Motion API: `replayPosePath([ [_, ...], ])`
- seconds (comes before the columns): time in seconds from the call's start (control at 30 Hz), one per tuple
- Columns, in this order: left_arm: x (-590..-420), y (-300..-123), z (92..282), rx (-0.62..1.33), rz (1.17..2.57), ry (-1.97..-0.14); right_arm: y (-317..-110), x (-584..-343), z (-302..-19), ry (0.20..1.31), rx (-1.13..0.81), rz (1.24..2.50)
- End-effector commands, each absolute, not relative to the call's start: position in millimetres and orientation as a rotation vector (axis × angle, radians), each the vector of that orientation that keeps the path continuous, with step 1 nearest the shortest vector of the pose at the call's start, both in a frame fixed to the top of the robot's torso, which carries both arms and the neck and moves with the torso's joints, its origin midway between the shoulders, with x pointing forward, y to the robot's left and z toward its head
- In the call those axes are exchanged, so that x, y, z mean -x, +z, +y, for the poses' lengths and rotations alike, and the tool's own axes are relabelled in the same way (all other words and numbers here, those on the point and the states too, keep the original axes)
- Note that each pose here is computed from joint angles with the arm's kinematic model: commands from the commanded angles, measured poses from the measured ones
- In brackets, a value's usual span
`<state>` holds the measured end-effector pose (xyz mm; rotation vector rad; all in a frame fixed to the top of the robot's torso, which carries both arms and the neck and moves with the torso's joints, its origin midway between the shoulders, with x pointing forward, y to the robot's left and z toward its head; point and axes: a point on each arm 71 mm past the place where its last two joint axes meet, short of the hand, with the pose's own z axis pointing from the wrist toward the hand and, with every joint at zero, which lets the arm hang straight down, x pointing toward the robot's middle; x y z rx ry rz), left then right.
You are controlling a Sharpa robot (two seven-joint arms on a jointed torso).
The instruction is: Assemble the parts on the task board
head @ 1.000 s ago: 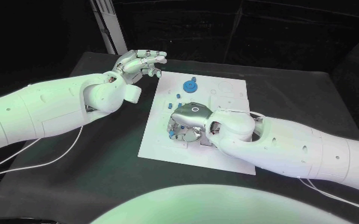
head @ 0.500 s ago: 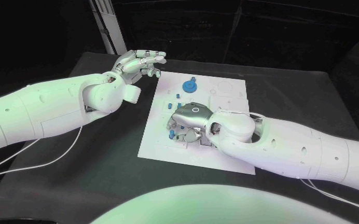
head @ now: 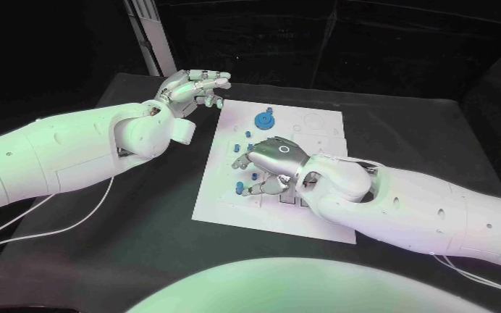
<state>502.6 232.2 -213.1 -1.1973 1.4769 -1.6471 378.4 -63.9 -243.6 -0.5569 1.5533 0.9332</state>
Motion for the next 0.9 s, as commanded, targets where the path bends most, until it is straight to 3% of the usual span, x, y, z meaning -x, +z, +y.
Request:
replayPosePath([
  [0.03,-502.7,-212.3,232.3,1.195,1.477,-1.66,-235.1,-376.3,-73.9,0.997,0.47,1.521],
  [0.3,-500.4,-216.5,233.6,1.2,1.49,-1.651,-213.8,-393.6,-131.7,1.0,0.141,1.619],
  [0.57,-499.4,-217.9,232.6,1.2,1.496,-1.651,-215.5,-399.4,-193.4,0.745,-0.053,1.774],
  [0.9,-496.5,-217.5,230.4,1.2,1.501,-1.659,-221.3,-388.1,-235.9,0.451,-0.172,1.945],
])
